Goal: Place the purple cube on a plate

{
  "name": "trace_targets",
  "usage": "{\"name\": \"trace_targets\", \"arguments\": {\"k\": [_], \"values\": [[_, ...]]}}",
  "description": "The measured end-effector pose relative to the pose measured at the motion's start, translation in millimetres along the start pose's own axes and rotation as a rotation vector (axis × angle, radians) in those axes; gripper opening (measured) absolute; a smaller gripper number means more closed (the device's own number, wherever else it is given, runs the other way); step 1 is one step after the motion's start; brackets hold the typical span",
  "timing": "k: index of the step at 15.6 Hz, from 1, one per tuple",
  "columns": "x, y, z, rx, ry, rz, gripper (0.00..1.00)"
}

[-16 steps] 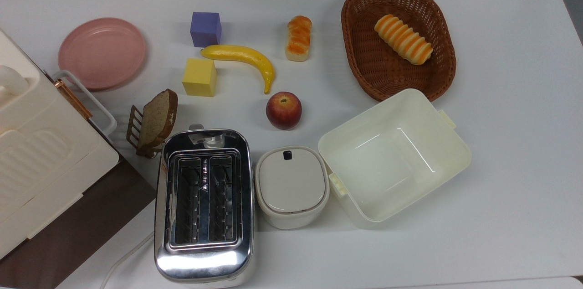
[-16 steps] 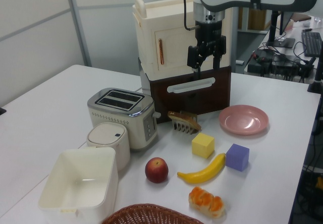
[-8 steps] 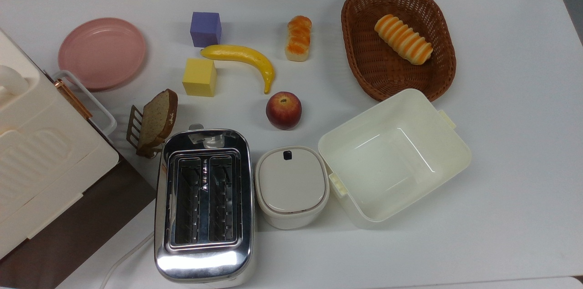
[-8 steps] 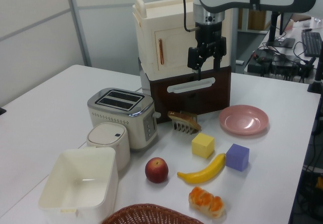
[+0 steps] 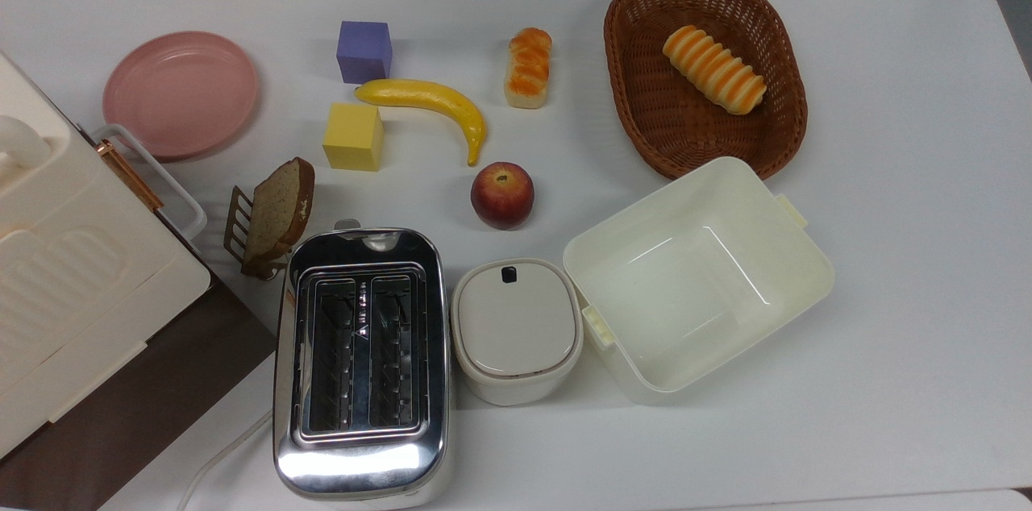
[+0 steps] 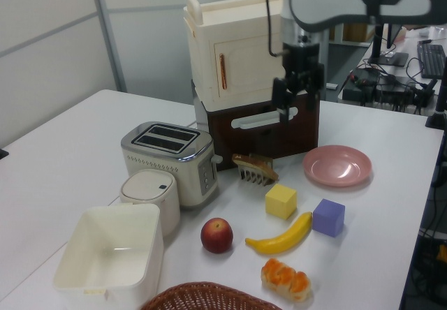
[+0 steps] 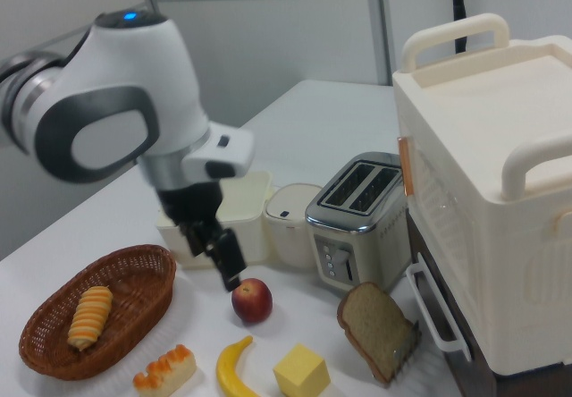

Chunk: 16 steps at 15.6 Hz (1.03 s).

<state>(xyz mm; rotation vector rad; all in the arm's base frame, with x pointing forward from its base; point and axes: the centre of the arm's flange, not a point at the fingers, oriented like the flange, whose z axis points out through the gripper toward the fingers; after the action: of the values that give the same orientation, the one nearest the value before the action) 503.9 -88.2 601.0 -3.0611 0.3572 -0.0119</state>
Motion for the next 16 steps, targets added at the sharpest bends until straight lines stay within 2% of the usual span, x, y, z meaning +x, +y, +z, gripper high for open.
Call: {"name": "trace_targets", "arguments": {"k": [3,5,8,12,16], "values": [[-33,-8,17,0.011,-0.037,-0.031,1.00],[-55,-11,38,-0.012,-0.065,-0.065,1.00],[-75,-2,80,-0.042,-0.059,-0.115,1.00],[-90,25,124,-0.083,-0.056,-0.128,1.00],[-86,61,144,-0.104,-0.076,-0.117,1.00]]}}
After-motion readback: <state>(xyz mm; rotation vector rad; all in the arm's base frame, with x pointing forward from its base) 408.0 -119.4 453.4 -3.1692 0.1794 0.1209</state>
